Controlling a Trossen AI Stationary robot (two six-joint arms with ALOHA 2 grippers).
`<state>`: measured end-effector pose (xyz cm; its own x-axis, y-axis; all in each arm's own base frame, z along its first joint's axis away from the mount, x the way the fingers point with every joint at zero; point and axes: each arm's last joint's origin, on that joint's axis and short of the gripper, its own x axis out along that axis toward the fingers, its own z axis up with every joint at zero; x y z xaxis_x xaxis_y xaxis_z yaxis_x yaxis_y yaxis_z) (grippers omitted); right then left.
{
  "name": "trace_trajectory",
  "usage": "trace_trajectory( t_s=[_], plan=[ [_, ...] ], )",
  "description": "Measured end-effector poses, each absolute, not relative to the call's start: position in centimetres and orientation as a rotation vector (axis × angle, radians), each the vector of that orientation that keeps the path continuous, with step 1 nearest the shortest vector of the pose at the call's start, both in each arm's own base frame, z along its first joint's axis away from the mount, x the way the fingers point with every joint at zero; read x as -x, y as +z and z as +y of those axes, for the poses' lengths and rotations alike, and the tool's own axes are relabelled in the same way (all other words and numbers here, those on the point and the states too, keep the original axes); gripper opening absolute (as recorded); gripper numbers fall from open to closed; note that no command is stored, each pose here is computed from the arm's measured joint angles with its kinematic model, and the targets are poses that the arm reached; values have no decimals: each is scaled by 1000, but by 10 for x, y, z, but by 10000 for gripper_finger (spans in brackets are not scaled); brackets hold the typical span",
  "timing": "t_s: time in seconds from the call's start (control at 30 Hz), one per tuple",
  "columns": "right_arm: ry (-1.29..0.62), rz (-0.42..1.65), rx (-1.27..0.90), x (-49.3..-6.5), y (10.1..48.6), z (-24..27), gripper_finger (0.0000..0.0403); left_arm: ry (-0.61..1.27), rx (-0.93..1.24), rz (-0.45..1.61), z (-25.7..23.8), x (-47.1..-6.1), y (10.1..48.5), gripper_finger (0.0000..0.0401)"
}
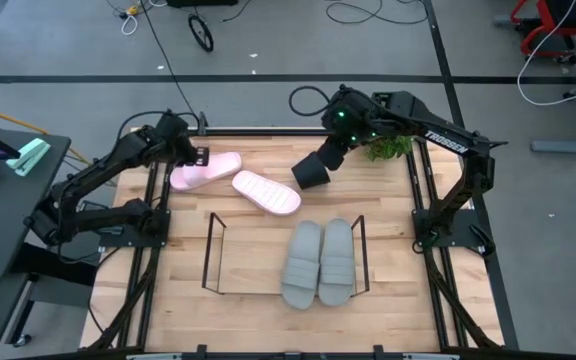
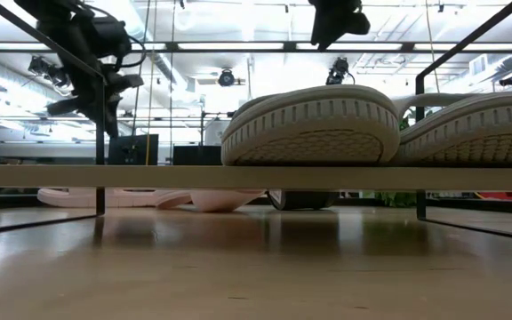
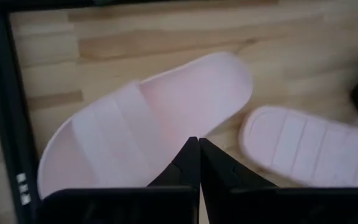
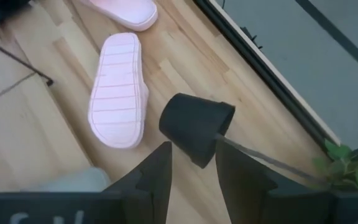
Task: Pick and place slides into the shelf
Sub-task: Put the left pink slipper on the shelf
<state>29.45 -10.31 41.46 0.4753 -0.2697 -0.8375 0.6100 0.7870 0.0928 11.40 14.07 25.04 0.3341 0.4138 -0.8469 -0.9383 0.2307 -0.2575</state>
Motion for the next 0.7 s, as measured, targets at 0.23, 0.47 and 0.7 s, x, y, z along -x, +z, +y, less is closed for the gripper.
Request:
trace_trajectory(
  t_s=[0.23,0.47,0.7],
  plan=[
    [-574,922,-443,-294,415,-103,130,1059,880,819,138,-107,247,18],
    [-562,928,-419,-294,415,-103,130,1085,852,837,141,-103,246,34],
    [-530,944,-359,-294,415,-103,130,1078,839,836,141,-103,247,29]
  ],
)
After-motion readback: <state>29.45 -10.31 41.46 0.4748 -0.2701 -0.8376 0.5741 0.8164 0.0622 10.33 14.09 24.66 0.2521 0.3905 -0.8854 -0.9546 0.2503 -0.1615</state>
